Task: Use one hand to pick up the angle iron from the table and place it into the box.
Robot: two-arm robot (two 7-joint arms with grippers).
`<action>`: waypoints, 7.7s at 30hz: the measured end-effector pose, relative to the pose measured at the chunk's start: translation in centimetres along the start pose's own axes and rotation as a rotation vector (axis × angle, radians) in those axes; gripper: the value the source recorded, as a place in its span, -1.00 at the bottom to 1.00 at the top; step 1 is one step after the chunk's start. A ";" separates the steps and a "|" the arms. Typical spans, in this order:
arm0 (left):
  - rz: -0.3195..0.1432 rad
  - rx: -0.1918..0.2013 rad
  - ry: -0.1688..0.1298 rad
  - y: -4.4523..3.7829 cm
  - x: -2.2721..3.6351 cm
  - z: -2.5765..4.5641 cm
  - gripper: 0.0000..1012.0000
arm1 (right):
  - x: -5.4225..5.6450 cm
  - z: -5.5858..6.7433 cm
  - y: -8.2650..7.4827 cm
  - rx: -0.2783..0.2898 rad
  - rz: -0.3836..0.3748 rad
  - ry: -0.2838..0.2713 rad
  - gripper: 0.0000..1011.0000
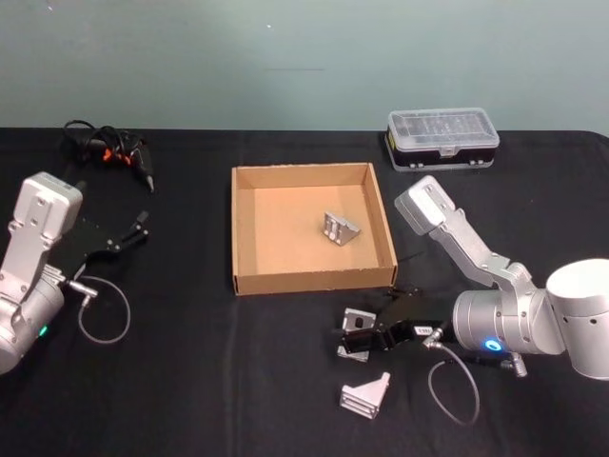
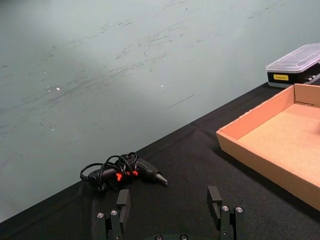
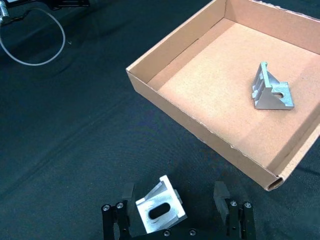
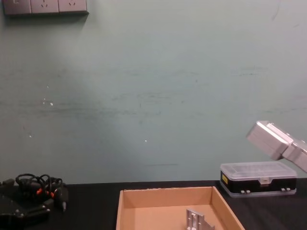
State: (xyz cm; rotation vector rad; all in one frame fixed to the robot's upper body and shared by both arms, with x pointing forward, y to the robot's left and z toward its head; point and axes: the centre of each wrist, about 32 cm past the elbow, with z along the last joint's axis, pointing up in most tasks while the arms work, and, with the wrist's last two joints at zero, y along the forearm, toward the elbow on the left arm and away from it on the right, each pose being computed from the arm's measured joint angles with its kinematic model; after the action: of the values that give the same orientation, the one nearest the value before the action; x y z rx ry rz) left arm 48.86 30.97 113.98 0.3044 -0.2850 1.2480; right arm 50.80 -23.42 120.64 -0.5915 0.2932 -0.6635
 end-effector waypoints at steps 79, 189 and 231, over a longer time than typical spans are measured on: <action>0.000 0.000 0.000 0.00 0.00 0.00 1.00 | 2.2 7.2 2.0 0.157 -0.022 -0.097 -0.84; 0.000 0.000 0.000 0.00 0.00 0.00 1.00 | 1.3 7.2 0.5 0.094 -0.003 -0.122 0.98; 0.000 0.000 0.000 0.00 0.00 0.00 1.00 | -3.1 2.6 -4.7 -0.197 0.175 -0.156 0.98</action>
State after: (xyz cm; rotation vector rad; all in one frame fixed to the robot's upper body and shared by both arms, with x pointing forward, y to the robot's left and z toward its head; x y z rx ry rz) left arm 48.86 30.97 113.98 0.3044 -0.2850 1.2480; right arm 47.30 -23.27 125.76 -0.7919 0.2626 -0.4192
